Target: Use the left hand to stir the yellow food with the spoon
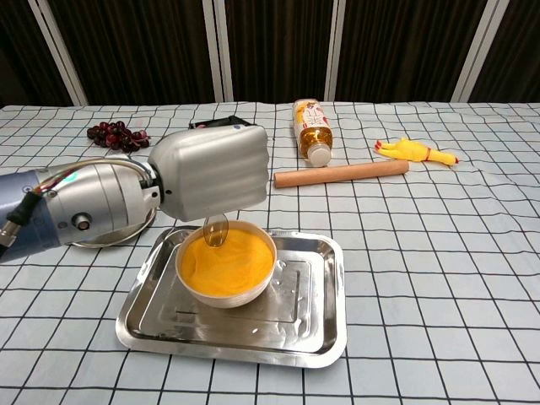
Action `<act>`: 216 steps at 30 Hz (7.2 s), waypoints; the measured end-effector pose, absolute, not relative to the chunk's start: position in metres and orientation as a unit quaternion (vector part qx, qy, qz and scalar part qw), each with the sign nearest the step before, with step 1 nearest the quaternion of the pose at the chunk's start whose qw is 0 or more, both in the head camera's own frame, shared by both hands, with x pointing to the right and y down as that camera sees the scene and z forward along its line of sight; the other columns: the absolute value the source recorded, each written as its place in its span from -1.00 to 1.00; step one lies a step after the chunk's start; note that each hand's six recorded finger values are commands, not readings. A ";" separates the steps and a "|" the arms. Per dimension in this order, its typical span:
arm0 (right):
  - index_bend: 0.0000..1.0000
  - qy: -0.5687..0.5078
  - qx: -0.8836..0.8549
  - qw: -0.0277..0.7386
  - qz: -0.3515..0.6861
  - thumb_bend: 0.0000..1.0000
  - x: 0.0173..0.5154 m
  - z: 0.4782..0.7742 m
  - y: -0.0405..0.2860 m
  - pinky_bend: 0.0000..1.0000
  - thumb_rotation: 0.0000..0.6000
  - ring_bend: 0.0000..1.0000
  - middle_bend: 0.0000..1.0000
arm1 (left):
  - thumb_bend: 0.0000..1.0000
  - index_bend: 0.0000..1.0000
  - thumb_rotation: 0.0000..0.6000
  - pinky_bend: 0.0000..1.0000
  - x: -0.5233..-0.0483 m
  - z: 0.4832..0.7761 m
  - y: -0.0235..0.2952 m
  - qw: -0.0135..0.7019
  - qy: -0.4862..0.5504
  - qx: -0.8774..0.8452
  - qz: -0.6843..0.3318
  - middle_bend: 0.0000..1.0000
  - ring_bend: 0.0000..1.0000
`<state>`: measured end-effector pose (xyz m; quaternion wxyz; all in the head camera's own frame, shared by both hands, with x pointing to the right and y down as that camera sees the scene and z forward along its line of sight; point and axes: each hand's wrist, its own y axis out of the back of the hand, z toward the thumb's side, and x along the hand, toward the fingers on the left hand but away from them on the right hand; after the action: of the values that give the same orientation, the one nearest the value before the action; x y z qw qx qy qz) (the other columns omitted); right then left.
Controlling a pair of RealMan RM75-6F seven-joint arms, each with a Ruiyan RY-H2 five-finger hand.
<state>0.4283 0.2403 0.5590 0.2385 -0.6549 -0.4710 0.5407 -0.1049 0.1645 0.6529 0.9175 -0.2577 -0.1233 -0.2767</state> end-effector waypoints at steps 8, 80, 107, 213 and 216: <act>-1.00 -0.472 -0.655 0.238 0.540 -0.32 0.429 0.559 0.240 -1.00 1.00 -1.00 -1.00 | 0.14 0.57 1.00 1.00 -0.099 0.660 0.178 0.917 -0.130 -0.272 -0.262 1.00 1.00; -1.00 -0.473 -0.654 0.239 0.540 -0.32 0.428 0.559 0.239 -1.00 1.00 -1.00 -1.00 | 0.13 0.57 1.00 1.00 -0.100 0.647 0.187 0.905 -0.078 -0.333 -0.255 1.00 1.00; -1.00 -0.472 -0.653 0.240 0.541 -0.32 0.427 0.560 0.239 -1.00 1.00 -1.00 -1.00 | 0.13 0.57 1.00 1.00 -0.106 0.613 0.180 0.909 -0.057 -0.331 -0.248 1.00 1.00; -1.00 -0.474 -0.654 0.236 0.540 -0.32 0.428 0.558 0.239 -1.00 1.00 -1.00 -1.00 | 0.10 0.58 1.00 1.00 -0.113 0.633 0.173 0.881 -0.049 -0.347 -0.317 1.00 1.00; -1.00 -0.474 -0.654 0.236 0.540 -0.32 0.429 0.558 0.239 -1.00 1.00 -1.00 -1.00 | 0.09 0.58 1.00 1.00 -0.115 0.630 0.171 0.876 -0.041 -0.355 -0.323 1.00 1.00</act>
<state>0.4287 0.2391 0.5585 0.2364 -0.6537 -0.4745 0.5401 -0.1152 0.1708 0.6302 0.8763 -0.3548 -0.0409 -0.3234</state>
